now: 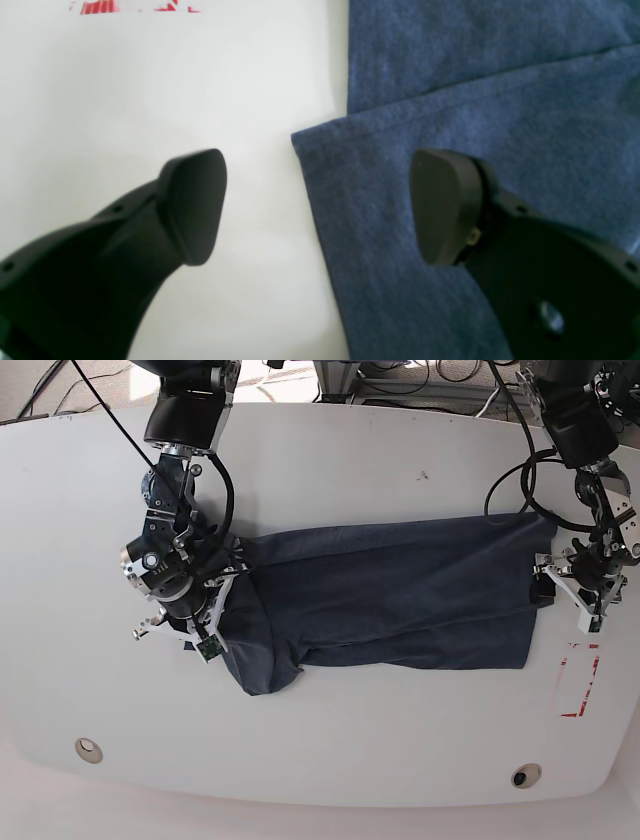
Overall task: Layout the t-shirt on the table in an organized manner, then fold the t-shirt properly
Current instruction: 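Lower the right gripper onto the bunched shirt end and grasp it, then grasp the shirt's hem edge with the left gripper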
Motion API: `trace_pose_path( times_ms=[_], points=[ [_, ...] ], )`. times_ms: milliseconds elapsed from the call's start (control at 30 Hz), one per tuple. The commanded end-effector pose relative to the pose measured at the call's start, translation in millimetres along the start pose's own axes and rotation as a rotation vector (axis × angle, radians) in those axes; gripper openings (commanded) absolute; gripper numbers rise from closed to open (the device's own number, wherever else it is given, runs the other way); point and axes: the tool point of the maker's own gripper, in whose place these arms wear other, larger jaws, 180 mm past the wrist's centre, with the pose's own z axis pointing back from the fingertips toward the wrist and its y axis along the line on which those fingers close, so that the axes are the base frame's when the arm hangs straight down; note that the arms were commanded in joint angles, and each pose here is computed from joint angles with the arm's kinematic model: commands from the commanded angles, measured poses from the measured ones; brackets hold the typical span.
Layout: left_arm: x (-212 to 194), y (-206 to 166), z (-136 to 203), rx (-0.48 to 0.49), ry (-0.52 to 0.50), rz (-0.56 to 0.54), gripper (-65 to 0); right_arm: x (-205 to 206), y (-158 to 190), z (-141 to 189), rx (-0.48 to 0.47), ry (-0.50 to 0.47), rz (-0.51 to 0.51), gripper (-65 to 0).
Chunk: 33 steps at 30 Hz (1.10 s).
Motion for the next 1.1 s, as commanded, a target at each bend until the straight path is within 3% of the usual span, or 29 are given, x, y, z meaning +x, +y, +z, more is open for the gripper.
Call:
trace_pose_path(
  times_ms=[0,367,700,800,967,1067],
  points=[
    [18,8,2,0.007,-0.058,0.004,-12.1,15,-8,6,-0.026,-0.051,0.002,-65.0],
    [3,-16,-23,-0.068,-0.018,0.0,-12.4,18,-11,18,-0.051,-0.075,0.01,-65.0],
    [-1,-17,-25,-0.074,-0.014,0.007,-13.8,20,-17,27,-0.079,-0.06,0.019,-65.0],
    [-1,-17,-25,-0.072,-0.014,0.009,-20.3,21,-17,29,-0.083,-0.063,0.02,-65.0],
    [0,-16,-25,-0.071,-0.016,0.01,-40.0,23,-18,30,-0.086,-0.067,0.021,-65.0],
    [0,-16,-25,-0.071,-0.016,0.01,-43.8,22,-18,30,-0.086,-0.066,0.021,-65.0]
  ],
)
